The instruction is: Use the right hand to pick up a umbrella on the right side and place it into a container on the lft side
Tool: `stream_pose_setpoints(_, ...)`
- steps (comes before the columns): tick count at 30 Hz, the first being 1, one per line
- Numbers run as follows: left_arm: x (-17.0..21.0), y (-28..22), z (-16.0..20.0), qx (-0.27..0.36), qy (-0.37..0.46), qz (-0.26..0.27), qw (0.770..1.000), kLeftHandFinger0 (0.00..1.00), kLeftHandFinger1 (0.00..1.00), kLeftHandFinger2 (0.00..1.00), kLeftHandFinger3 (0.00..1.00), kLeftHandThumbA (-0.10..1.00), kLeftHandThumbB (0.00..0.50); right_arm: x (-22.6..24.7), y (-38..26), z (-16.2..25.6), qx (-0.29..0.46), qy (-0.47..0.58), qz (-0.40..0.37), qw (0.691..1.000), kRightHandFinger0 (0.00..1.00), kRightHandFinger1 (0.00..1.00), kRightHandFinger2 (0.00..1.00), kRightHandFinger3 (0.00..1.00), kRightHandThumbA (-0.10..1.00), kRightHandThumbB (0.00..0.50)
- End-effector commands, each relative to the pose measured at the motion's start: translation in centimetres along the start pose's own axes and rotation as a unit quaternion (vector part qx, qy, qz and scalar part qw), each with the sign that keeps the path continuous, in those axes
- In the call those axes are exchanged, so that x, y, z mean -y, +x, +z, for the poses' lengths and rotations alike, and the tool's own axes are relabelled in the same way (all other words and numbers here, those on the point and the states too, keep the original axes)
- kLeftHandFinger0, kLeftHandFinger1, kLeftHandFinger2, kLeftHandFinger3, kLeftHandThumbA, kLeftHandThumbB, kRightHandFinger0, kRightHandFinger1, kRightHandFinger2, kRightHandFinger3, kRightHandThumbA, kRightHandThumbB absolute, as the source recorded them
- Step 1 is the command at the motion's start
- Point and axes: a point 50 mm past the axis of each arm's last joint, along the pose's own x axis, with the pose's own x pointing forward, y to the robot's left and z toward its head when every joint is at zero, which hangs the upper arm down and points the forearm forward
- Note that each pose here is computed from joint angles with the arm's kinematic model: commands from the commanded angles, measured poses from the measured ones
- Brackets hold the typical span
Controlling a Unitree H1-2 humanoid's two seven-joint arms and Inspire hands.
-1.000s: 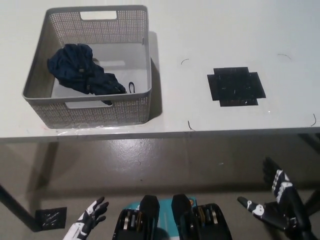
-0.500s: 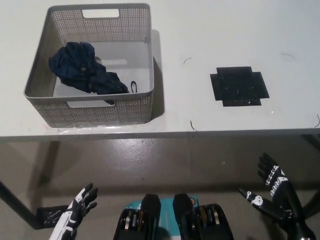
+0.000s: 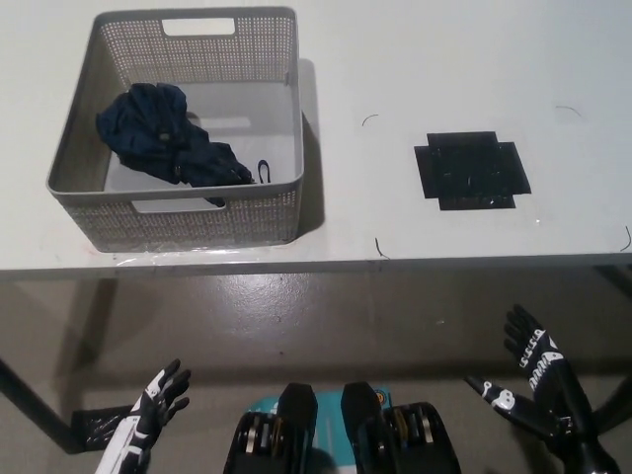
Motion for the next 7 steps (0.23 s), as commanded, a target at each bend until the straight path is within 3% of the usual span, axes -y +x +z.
stream_pose_setpoints(1, -0.5, 0.65, 1.15, 0.024, 0.005, 0.016, 1.0, 1.0, 1.0, 1.0, 1.0, 1.0, 0.057, 0.2, 1.12, 1.21, 0.034, -0.019, 0.015, 0.999, 1.0, 1.0, 1.0, 1.0, 1.0, 0.311)
stream_pose_setpoints(4, -0.52, 0.8, 1.25, 0.025, 0.01, 0.013, 1.0, 1.0, 1.0, 1.0, 1.0, 1.0, 0.051, 0.27, 1.29, 1.22, 0.032, -0.035, 0.019, 0.999, 1.0, 1.0, 1.0, 1.0, 1.0, 0.348)
stream_pose_setpoints(7, -0.54, 0.75, 1.24, 0.025, 0.009, 0.012, 1.0, 1.0, 1.0, 1.0, 1.0, 1.0, 0.05, 0.18, 1.23, 1.2, 0.031, -0.04, 0.02, 0.999, 1.0, 1.0, 1.0, 1.0, 0.99, 0.35)
